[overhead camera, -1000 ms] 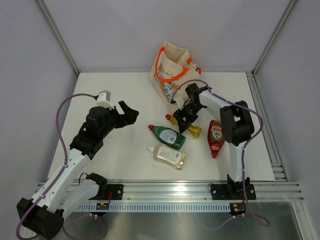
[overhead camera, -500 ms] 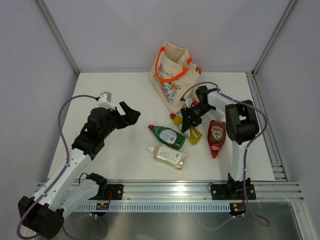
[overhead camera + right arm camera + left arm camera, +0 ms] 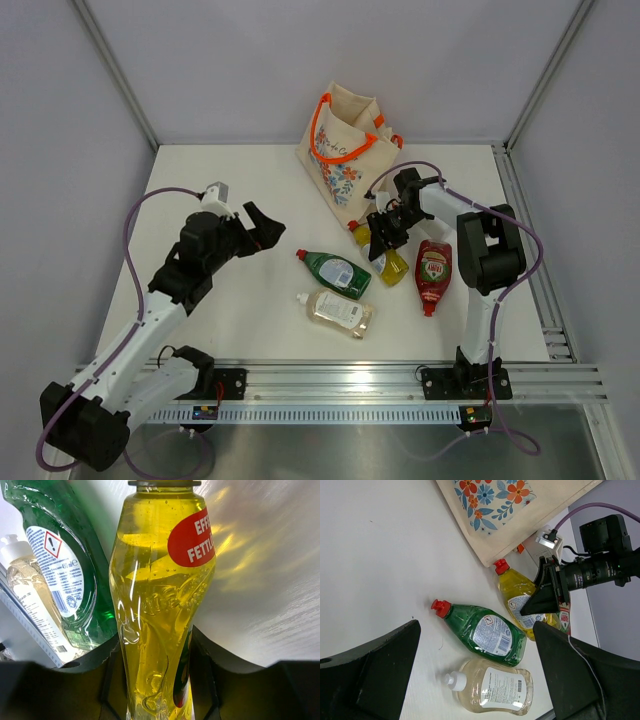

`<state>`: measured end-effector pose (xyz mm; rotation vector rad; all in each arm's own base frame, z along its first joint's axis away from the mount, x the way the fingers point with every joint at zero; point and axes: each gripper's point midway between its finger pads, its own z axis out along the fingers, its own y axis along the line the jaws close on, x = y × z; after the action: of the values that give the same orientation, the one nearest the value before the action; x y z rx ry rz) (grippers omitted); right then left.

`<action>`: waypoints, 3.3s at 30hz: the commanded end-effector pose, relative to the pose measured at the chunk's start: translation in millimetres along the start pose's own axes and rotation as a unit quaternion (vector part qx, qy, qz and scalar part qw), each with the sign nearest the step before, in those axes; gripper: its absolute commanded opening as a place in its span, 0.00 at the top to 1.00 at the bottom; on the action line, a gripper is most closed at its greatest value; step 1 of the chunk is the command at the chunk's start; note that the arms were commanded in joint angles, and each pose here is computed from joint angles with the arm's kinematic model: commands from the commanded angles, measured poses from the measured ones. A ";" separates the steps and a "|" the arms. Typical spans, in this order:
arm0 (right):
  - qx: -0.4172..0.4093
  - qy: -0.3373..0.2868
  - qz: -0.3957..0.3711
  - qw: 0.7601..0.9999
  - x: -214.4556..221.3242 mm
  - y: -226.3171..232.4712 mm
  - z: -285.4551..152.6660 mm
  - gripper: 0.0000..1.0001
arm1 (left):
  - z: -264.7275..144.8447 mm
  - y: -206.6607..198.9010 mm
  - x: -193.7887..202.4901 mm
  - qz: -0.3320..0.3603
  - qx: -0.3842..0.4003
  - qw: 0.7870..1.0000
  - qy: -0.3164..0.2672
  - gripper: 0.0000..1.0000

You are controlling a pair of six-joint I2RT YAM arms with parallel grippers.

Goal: Place the personal care products into the canvas bag

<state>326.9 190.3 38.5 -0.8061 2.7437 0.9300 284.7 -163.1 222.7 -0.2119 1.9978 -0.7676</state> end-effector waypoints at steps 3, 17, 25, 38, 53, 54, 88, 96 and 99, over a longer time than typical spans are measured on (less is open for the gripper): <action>-0.039 -0.030 -0.035 0.998 -12.0 19.5 -13.6 1.00 | 3.6 -13.6 -10.5 -0.001 0.030 0.999 -0.016 0.01; -0.200 -0.192 -0.035 0.960 -54.3 115.9 -104.3 1.00 | 4.1 -16.9 -11.2 -0.002 0.037 0.999 -0.016 0.01; -0.148 -0.341 -0.093 0.923 -150.5 159.5 -222.1 1.00 | 6.4 -16.8 -8.5 -0.005 0.039 0.999 -0.009 0.01; 0.010 -0.563 -0.102 0.820 -335.2 77.4 -313.4 1.00 | 6.8 -15.9 -3.3 -0.025 0.034 0.999 0.002 0.01; -0.027 -0.439 -0.304 0.845 -307.4 90.7 -188.8 1.00 | 14.4 -7.3 9.4 -0.044 0.018 0.999 0.025 0.01; -0.047 -0.404 -0.324 0.854 -289.8 99.7 -154.9 1.00 | 15.0 -7.9 9.1 -0.042 0.019 0.999 0.025 0.01; -0.089 -0.210 -0.423 0.877 -72.2 151.6 -168.9 0.03 | 54.1 49.8 91.3 -0.166 -0.173 0.959 0.148 0.02; -0.034 -0.083 -0.408 0.909 39.2 147.9 -68.8 0.08 | 56.7 62.9 109.3 -0.163 -0.224 0.947 0.165 0.01; 0.048 -0.085 -0.378 0.921 30.1 145.2 -32.0 0.07 | 47.3 68.9 106.1 -0.147 -0.239 0.946 0.160 0.01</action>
<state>183.0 227.7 122.5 -1.6820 2.0601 0.9238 268.0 -184.7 70.2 -0.7042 2.5526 -0.5534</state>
